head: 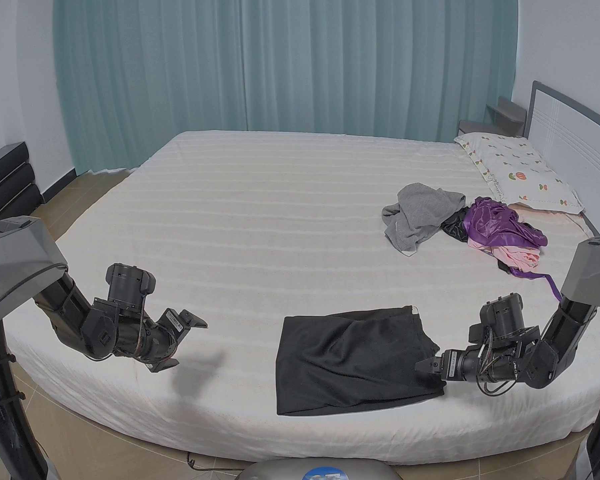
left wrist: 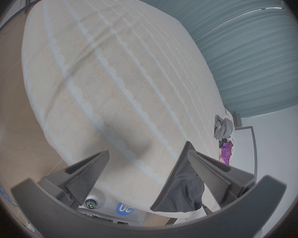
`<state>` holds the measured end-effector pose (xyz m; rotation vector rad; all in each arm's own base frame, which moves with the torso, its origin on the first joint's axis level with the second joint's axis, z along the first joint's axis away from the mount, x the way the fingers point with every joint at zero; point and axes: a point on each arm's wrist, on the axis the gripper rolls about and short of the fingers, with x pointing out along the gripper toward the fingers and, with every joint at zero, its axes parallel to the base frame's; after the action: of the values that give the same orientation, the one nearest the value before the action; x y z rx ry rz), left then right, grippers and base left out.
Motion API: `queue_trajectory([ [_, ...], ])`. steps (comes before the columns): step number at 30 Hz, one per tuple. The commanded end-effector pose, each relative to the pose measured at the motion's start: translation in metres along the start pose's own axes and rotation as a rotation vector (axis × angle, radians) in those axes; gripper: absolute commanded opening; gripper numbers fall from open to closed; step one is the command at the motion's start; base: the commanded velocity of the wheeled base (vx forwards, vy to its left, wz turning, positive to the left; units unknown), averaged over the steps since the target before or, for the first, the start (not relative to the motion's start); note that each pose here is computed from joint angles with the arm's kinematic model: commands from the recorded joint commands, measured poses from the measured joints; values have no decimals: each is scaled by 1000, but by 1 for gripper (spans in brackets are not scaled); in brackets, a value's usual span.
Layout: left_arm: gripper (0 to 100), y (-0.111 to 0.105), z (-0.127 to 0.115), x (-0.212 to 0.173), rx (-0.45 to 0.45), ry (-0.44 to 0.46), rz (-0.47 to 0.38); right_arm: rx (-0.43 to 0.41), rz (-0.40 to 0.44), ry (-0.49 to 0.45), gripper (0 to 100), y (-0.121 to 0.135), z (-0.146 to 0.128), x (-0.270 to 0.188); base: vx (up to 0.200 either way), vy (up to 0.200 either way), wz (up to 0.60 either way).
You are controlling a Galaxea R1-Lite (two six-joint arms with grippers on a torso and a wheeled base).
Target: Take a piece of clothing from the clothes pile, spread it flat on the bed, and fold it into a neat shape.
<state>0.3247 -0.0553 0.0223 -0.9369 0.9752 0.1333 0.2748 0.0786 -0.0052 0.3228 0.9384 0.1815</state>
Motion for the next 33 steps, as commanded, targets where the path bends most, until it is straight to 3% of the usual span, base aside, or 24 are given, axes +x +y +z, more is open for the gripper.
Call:
queue_trajectory([
  [1, 100, 0, 0, 1, -1, 1, 2, 25, -13, 46, 0, -11, -4, 14, 0, 0, 0],
  [6, 100, 0, 0, 1, -1, 1, 2, 16, -18, 68, 0, -13, -8, 6, 0, 0, 0],
  [13, 100, 0, 0, 1, -1, 1, 2, -66, -44, 75, 0, -26, -7, -9, 0, 0, 0],
  [24, 100, 0, 0, 1, -1, 1, 2, -75, -44, 89, 0, -25, -10, -8, 0, 0, 0],
  [25, 100, 0, 0, 1, -1, 1, 2, -74, -45, 92, 100, -25, -10, -7, 0, 0, 0],
  [30, 100, 0, 0, 1, 0, 0, 0, -54, -26, 56, 100, -22, -1, -7, 0, 0, 0],
  [33, 100, -1, 1, 2, -2, -2, 0, 18, 9, 10, 100, -16, 13, 0, 0, 0, 0],
])
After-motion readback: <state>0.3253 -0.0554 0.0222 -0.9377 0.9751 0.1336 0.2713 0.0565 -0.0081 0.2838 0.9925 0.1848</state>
